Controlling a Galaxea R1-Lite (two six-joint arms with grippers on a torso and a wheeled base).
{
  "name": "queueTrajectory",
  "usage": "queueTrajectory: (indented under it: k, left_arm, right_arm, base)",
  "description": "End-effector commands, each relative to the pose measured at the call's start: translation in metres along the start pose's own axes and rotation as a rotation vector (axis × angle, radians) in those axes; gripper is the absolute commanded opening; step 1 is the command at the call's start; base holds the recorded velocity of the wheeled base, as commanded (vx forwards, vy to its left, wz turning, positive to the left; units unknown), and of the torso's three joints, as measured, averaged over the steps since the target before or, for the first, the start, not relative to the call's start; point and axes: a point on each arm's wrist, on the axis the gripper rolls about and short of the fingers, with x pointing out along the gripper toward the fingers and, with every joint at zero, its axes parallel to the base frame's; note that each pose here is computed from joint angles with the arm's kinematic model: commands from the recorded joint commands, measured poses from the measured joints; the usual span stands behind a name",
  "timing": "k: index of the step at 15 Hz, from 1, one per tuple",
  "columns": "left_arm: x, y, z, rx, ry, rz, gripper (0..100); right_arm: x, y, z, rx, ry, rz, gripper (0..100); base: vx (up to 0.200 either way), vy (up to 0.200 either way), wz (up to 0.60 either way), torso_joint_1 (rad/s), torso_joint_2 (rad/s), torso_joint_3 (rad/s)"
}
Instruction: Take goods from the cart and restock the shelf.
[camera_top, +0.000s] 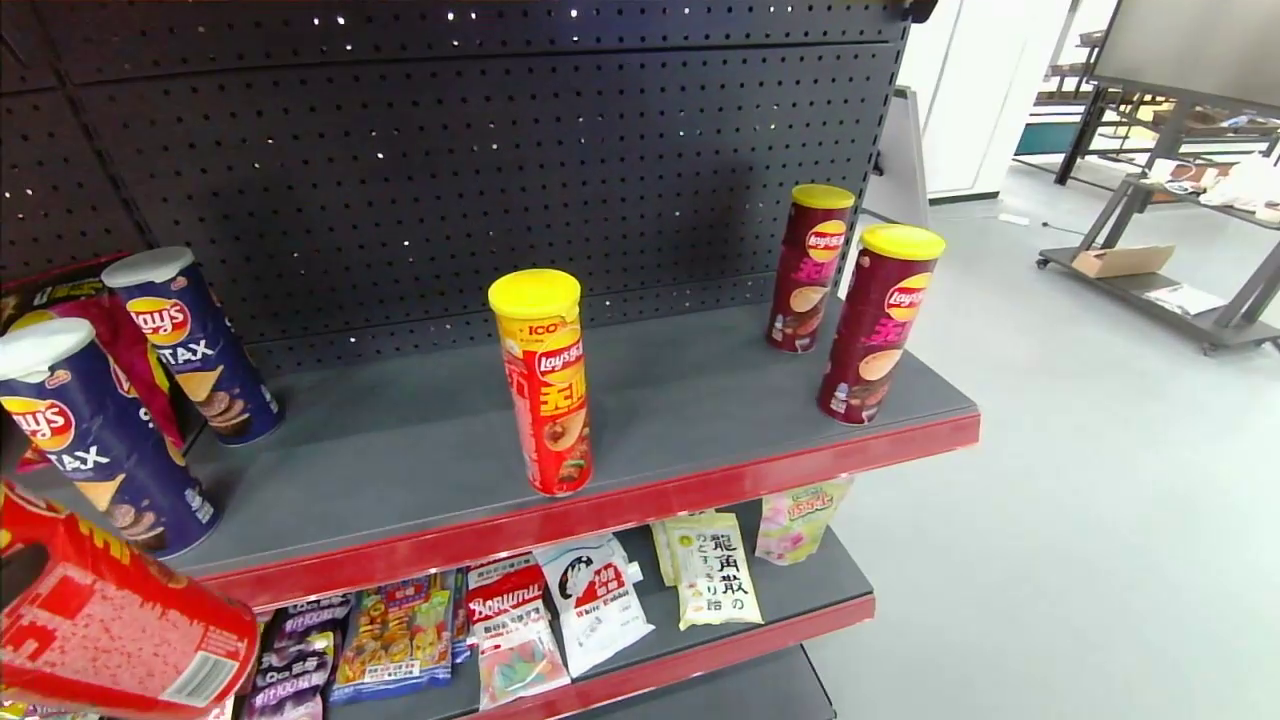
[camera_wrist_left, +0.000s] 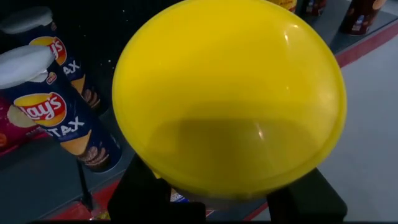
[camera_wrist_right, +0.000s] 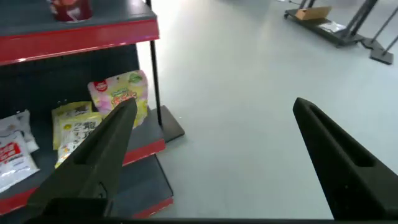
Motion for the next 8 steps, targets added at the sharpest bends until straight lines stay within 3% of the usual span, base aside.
queueTrajectory:
  k: [1, 2, 3, 5, 6, 8]
  left_arm:
    - [0.017, 0.005, 0.006, -0.015, 0.038, -0.008, 0]
    - [0.025, 0.008, 0.008, -0.034, 0.039, -0.008, 0]
    - [0.032, 0.010, 0.005, -0.051, 0.059, -0.010, 0]
    - [0.038, 0.011, 0.006, -0.057, 0.073, -0.016, 0]
    - [0.040, 0.011, 0.007, -0.059, 0.071, -0.053, 0]
    - [0.045, 0.012, 0.008, -0.063, 0.073, -0.072, 0]
  right_arm:
    - [0.000, 0.000, 0.000, 0.000, 0.003, 0.018, 100]
    - [0.000, 0.002, -0.001, -0.001, -0.002, 0.092, 100]
    - [0.001, 0.002, 0.000, -0.009, 0.000, 0.078, 100]
    - [-0.001, 0.000, -0.001, -0.023, -0.001, -0.126, 100]
    - [-0.008, 0.001, -0.002, -0.020, -0.077, -0.119, 100]
    - [-0.008, 0.006, -0.002, -0.027, -0.092, 0.075, 100]
  base:
    - [0.000, 0.000, 0.00, 0.000, 0.00, 0.000]
    - [0.000, 0.000, 0.00, 0.000, 0.00, 0.000]
    - [0.000, 0.000, 0.00, 0.000, 0.00, 0.000]
    - [0.000, 0.000, 0.00, 0.000, 0.00, 0.000]
    - [0.000, 0.000, 0.00, 0.000, 0.00, 0.000]
    - [0.000, 0.000, 0.00, 0.000, 0.00, 0.000]
